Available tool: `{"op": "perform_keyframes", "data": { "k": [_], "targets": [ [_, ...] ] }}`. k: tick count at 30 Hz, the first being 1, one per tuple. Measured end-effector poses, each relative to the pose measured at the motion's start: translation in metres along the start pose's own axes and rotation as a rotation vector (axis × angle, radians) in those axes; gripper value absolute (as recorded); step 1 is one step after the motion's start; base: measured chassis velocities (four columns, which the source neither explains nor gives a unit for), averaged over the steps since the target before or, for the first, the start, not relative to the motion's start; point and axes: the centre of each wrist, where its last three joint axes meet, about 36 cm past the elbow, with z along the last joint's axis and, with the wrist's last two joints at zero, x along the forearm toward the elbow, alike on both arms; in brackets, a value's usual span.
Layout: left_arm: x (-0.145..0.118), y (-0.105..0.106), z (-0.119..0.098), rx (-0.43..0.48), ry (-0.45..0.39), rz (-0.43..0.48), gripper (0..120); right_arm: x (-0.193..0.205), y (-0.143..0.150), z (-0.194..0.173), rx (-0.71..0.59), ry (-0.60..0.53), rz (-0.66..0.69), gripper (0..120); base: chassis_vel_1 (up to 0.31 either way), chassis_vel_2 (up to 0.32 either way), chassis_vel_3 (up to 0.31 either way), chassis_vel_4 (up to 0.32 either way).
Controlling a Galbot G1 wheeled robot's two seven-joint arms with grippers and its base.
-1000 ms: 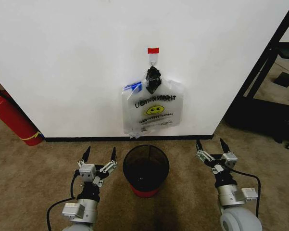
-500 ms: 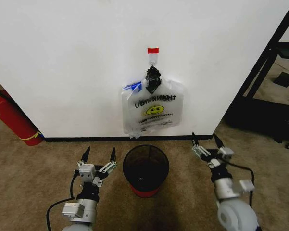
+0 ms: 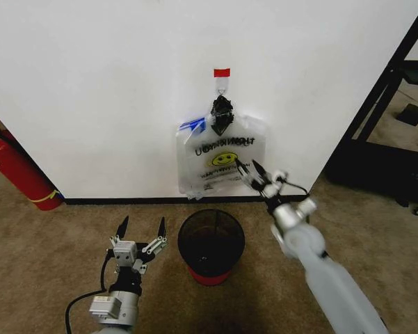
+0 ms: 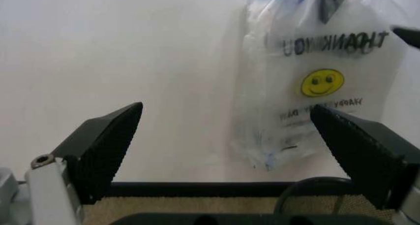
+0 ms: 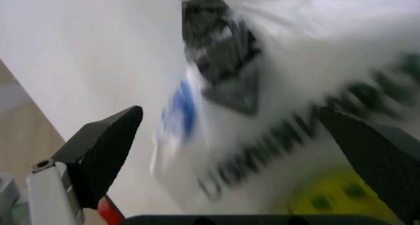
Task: Pick up the garbage bag from the wall and place it over the trash bin.
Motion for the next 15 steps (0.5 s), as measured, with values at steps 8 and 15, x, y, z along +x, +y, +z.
{"op": "perform_keyframes", "data": {
  "k": [8,15],
  "targets": [
    [0.000,0.001,0.003,-0.004,0.009,-0.008,100,-0.054,0.003,-0.001,-0.096,-0.027,-0.055,100,0.000,0.000,0.000,0.000],
    [0.000,0.001,0.004,-0.003,0.011,-0.009,100,-0.061,0.002,-0.006,-0.114,-0.026,-0.065,100,0.000,0.000,0.000,0.000]
  ]
}}
